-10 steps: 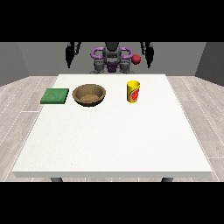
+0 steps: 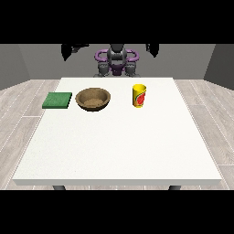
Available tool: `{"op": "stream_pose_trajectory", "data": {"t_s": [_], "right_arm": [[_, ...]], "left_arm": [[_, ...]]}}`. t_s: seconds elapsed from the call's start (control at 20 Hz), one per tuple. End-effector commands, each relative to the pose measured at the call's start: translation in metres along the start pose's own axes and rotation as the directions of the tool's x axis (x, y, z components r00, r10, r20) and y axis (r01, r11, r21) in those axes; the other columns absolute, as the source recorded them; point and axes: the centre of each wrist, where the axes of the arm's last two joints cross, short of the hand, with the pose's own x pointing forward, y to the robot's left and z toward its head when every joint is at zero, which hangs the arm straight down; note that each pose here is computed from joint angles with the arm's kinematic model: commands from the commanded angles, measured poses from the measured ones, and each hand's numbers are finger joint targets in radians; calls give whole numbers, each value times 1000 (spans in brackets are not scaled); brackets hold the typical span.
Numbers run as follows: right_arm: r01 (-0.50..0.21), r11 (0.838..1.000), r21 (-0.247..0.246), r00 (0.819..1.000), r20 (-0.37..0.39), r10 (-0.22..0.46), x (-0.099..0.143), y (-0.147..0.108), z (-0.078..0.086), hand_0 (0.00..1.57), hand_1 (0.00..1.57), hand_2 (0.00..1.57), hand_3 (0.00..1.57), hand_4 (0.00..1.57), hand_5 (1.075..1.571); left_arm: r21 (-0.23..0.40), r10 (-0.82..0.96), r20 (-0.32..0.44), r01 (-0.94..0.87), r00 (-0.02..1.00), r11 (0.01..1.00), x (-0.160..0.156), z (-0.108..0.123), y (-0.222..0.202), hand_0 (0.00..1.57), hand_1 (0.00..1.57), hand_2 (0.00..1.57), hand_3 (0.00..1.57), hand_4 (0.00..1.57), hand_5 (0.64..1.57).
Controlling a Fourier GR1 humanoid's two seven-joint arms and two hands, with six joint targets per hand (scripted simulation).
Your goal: Pick the cup and pour the ball into the bowl, then pick the bowl and place it on the pad
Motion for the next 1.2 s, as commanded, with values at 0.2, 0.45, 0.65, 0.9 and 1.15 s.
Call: {"op": "stream_pose_trajectory", "data": {"t_s": [0.2, 0.45, 0.65, 0.9, 1.15], "right_arm": [[95, 995, 20, 986, 138, -97, -42, -26, 2, 0, 0, 0, 0, 82, 1562], [65, 996, 66, 983, 169, -76, -44, -23, -15, 0, 0, 0, 0, 0, 1560], [87, 995, 55, 961, 259, -98, -30, -36, -50, 0, 0, 0, 0, 0, 1557], [105, 986, 132, 916, 374, -148, -16, -15, -70, 0, 0, 0, 0, 0, 1549], [104, 989, 106, 935, 329, -133, -33, -32, -75, 0, 0, 0, 0, 0, 1547]], "left_arm": [[35, 25, 175, -32, 984, 999, -5, -10, -23, 0, 0, 0, 0, 0, 1472], [29, 2, 195, -8, 981, 1000, -4, -36, -18, 0, 0, 0, 0, 0, 1459], [35, -31, 279, 22, 960, 999, 11, -70, -19, 0, 0, 0, 0, 0, 1444], [111, -42, 365, 2, 930, 994, -5, -95, 11, 0, 0, 0, 0, 0, 1460], [112, -82, 344, 46, 935, 993, -11, -108, 20, 0, 0, 0, 0, 0, 1428]]}}
